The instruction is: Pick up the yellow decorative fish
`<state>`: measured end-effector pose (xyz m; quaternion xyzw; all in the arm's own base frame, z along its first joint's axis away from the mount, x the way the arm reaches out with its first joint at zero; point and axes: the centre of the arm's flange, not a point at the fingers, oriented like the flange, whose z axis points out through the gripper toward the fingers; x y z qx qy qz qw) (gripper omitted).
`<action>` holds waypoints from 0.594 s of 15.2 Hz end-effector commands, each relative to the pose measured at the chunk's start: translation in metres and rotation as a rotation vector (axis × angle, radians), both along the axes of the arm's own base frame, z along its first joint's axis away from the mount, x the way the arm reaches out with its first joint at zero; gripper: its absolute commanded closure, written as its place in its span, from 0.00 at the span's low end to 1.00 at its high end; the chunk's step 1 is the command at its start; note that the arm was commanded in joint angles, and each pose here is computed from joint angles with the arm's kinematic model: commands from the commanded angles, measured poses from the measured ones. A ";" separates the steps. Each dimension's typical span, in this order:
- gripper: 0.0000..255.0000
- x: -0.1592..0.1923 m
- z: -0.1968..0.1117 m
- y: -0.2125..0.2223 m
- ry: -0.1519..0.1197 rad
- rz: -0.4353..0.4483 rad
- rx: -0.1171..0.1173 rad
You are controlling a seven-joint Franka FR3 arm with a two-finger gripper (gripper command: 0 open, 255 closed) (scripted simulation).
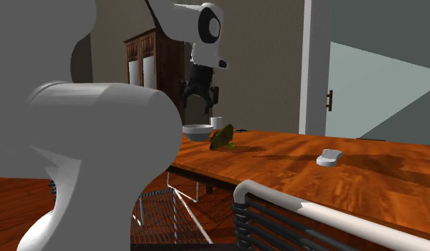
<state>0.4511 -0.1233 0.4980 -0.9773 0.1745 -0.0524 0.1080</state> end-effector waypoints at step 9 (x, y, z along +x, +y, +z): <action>0.00 0.077 -0.039 -0.090 -0.101 -0.177 0.082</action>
